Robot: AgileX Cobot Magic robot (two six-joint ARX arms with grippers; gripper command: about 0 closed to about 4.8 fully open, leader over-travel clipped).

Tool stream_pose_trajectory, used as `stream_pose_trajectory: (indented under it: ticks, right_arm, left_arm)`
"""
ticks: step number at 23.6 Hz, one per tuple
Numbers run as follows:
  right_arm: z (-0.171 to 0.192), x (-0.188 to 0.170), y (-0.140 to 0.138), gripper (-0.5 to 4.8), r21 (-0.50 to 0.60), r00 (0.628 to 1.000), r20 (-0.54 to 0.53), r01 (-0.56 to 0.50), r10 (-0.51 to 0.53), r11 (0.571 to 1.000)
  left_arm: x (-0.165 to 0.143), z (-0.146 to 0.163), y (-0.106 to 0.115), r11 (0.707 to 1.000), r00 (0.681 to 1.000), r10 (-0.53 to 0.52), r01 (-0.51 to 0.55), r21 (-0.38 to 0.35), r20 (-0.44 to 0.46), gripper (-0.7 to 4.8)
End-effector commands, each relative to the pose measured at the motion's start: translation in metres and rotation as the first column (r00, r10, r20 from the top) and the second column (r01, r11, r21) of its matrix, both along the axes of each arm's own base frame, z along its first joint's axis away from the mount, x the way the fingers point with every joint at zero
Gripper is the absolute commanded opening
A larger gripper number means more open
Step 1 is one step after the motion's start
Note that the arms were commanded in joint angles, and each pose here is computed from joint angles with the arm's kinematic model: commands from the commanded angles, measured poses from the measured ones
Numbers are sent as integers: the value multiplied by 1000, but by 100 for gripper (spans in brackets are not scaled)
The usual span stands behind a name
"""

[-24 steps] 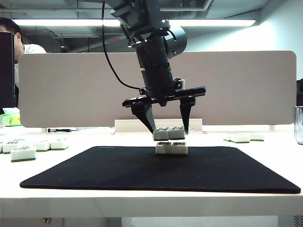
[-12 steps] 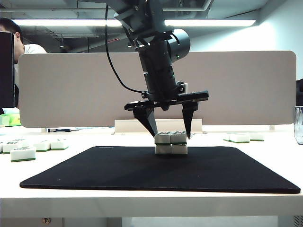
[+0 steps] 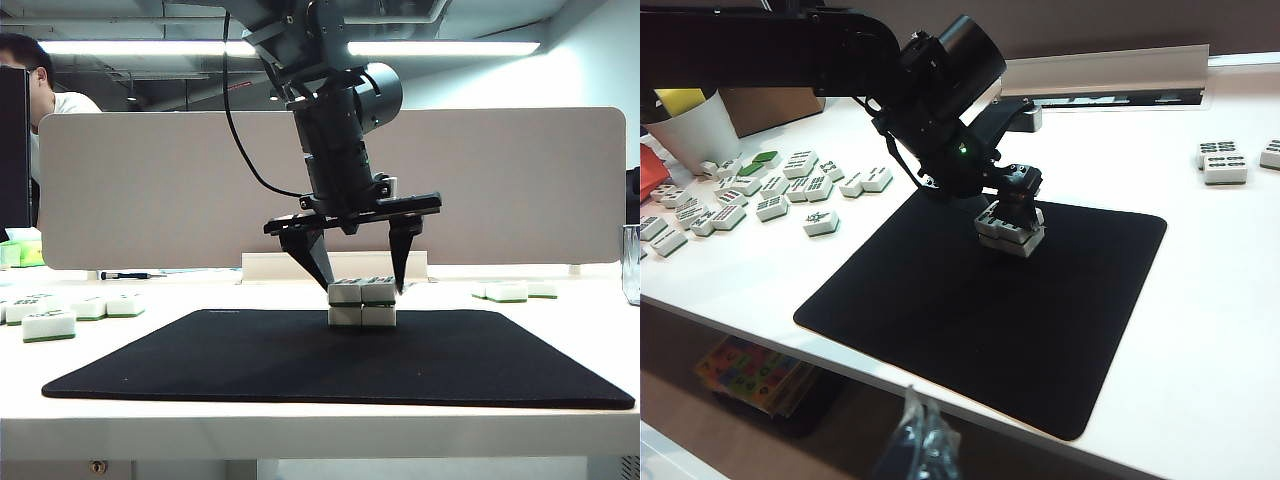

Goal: Arrange four mahjong tiles into a neat stack, creating two layers of paired tiles.

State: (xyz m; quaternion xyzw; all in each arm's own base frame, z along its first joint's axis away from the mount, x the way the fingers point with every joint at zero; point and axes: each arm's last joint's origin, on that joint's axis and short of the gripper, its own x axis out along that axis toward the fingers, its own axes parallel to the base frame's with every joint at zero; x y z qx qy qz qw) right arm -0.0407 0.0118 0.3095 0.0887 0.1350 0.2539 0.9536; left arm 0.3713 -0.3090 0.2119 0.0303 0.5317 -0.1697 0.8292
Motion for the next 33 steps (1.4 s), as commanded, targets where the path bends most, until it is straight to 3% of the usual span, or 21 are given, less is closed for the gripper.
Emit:
stream_pose_trajectory:
  ticks: [1, 15, 24, 33]
  right_arm:
    - [1, -2, 0, -1, -2, 1000, 26, 0, 0, 1000]
    - [1, -2, 0, -1, -2, 1000, 26, 0, 0, 1000]
    - [0, -3, 0, -1, -2, 1000, 15, 0, 0, 1000]
    - [0, -3, 0, -1, -2, 1000, 16, 0, 0, 1000]
  left_arm:
    - [0, 2, -1, 1000, 1000, -3, 3, -9, 8, 341]
    - [3, 4, -2, 1000, 999, 7, -6, -21, 48, 342]
    - [2, 3, -1, 1000, 1000, 6, -6, -6, 29, 342]
    - [2, 3, -1, 1000, 1000, 7, -7, -5, 29, 383]
